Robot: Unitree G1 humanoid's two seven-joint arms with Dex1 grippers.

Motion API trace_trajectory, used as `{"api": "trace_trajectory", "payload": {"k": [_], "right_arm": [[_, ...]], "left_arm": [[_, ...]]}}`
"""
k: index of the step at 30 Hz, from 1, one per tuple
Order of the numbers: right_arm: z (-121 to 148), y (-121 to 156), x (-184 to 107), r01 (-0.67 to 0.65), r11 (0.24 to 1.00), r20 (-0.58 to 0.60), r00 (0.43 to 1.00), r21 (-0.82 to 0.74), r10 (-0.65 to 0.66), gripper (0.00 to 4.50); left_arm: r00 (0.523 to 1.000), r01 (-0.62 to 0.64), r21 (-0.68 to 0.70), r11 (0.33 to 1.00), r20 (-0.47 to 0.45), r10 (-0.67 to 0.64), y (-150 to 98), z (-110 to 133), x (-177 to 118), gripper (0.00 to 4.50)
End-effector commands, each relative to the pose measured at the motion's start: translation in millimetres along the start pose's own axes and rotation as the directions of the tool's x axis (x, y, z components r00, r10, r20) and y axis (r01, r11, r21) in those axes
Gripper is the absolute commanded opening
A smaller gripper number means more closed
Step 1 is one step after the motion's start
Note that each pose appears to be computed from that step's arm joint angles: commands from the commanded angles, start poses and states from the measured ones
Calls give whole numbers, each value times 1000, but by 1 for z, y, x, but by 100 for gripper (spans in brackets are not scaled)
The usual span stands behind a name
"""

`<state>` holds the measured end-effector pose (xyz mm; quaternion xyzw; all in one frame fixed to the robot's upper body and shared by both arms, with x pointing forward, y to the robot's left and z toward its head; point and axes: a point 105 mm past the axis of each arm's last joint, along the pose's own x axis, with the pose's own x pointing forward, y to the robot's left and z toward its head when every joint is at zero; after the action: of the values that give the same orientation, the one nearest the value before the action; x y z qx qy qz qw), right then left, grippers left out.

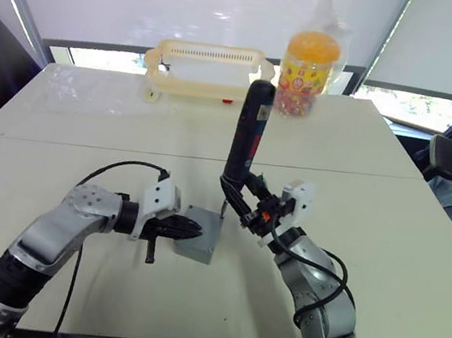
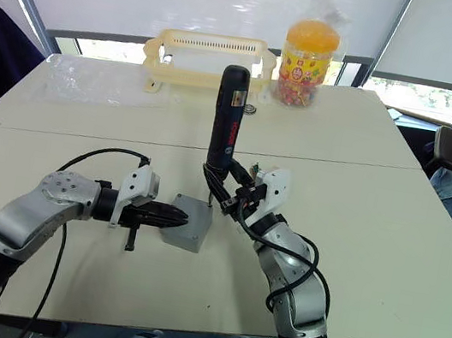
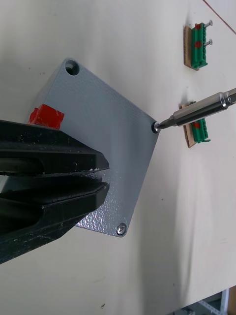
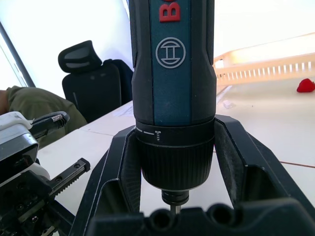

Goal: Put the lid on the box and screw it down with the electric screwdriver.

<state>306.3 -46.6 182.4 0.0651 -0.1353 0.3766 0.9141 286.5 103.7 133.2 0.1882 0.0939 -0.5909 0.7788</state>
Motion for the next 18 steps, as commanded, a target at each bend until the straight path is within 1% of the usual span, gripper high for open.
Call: {"api": "trace_trajectory", "payload": {"k": [1,8,13,18], "right_arm": [[17,9,3,-39,999,72,997,-38,42,173],[7,9,2,-49,996,37,998,-70,51,173],[-9,2,-3,-58,982,-27,998,-178,54,173],[-17,3,-6,-75,977,-51,997,-200,66,173]], "left_arm": [[999,-12,-20,1000,-30,11,-1,-9,-1,36],[999,-24,-22,999,-31,23,0,-9,-1,36],[999,-31,-22,999,-32,30,1,-9,-1,36],[999,-35,-23,999,-33,34,2,-10,-2,36]]}}
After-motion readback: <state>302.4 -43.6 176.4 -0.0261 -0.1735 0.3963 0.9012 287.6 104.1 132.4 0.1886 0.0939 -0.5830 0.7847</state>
